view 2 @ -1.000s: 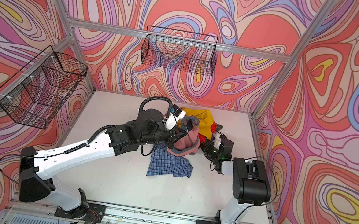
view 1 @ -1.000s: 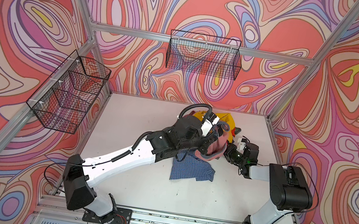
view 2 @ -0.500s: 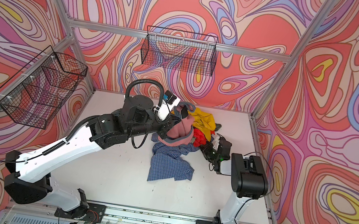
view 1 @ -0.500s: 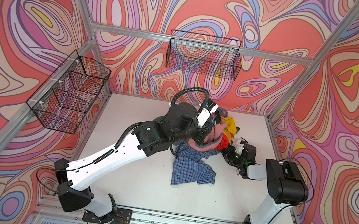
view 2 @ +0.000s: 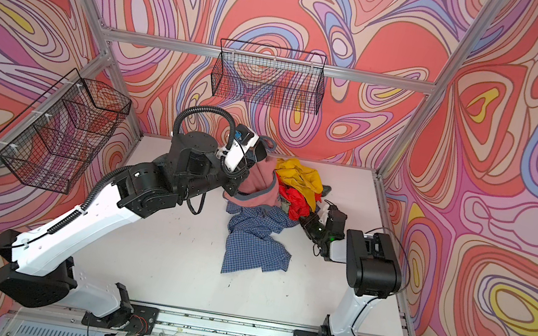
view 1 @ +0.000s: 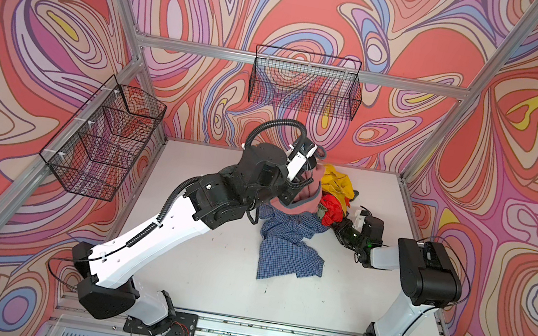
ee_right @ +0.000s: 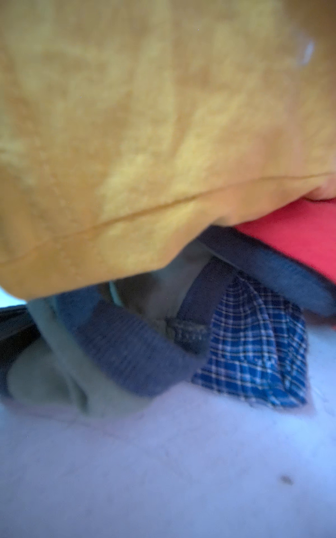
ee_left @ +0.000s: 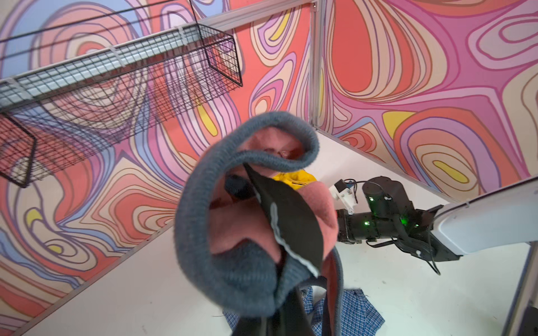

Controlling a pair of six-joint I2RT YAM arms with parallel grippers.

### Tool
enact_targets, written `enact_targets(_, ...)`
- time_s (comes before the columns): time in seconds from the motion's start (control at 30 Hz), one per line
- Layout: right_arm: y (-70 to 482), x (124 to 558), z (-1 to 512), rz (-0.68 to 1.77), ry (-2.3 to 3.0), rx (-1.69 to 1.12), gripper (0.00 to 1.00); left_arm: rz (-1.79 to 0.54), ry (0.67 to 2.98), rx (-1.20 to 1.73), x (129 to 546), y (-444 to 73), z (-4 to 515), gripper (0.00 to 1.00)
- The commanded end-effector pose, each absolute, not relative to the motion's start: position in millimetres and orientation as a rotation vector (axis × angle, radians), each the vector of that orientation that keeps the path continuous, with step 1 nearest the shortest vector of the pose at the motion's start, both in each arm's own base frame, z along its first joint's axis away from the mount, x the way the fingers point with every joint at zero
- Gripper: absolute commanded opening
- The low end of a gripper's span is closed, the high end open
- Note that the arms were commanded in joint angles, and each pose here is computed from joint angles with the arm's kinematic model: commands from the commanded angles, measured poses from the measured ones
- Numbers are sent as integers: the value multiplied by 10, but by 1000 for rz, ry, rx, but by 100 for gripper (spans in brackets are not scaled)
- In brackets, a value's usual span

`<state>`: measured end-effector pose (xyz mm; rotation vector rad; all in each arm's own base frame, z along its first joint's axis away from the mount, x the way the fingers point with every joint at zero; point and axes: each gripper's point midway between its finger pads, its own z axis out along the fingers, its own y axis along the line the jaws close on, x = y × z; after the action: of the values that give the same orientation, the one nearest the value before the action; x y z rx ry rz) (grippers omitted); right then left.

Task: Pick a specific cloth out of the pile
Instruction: 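Lift the pink shirt high with the left gripper, away from the pile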

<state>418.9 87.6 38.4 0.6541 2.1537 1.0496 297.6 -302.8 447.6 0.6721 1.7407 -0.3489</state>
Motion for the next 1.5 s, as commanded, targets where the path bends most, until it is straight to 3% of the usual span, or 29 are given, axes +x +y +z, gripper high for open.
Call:
enact_targets(0.0,785,4080,65,945,2248,726,45,-326,1562,540,2854,-2580,5247,0)
enact_targets(0.97,707,4069,-72,861,2296,740,43,243,1532,215,3081,-907,5781,0)
enact_targets(1.47,693,4106,-14,848,2288,723,51,455,1540,-1,3332,-9,5995,0)
